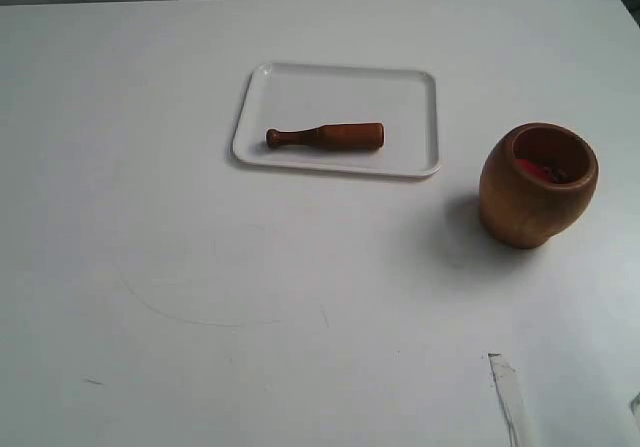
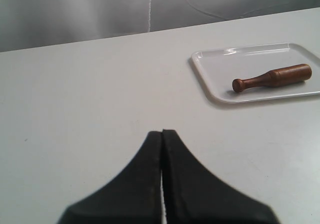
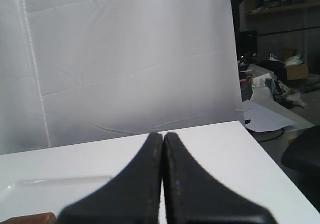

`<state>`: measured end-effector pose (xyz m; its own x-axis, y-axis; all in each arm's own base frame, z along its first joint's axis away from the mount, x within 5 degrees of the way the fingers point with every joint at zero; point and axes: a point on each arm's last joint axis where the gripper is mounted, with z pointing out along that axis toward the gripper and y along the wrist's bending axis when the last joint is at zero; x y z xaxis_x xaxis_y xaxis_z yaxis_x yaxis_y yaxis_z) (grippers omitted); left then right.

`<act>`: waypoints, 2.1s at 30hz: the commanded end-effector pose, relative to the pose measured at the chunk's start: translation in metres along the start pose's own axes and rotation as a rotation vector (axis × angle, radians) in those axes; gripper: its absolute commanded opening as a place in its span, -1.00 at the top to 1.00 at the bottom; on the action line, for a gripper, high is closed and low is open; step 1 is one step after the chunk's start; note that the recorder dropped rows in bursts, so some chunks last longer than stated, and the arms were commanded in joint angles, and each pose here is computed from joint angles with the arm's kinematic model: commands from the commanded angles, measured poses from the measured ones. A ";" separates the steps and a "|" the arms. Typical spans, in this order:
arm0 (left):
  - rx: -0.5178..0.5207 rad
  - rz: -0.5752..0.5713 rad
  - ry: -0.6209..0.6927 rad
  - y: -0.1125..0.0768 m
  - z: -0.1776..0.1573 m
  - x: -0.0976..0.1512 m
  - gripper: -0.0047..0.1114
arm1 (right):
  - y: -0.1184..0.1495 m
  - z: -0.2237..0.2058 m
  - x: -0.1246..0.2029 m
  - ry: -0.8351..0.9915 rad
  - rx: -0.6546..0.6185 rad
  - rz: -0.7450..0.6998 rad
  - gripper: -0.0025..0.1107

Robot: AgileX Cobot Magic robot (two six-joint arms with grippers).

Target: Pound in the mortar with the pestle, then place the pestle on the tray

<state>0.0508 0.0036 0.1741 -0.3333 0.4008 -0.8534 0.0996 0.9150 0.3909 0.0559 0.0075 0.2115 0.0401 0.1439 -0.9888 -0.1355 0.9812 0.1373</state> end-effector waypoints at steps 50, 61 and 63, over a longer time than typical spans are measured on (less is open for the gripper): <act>0.008 -0.012 -0.007 -0.001 0.000 0.000 0.92 | -0.003 -0.001 0.011 0.114 0.019 -0.295 0.96; 0.008 -0.012 -0.007 -0.001 0.000 0.000 0.92 | -0.003 -0.001 0.011 0.114 0.019 -0.299 0.96; 0.008 -0.012 -0.007 -0.001 0.000 0.000 0.92 | -0.003 -0.001 0.011 0.114 0.019 -0.299 0.96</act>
<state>0.0508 0.0036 0.1741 -0.3333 0.4008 -0.8534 0.0996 0.9150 0.3909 0.0561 0.0064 0.2012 -0.0354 -0.1588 -0.9867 -0.1220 0.9806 -0.1534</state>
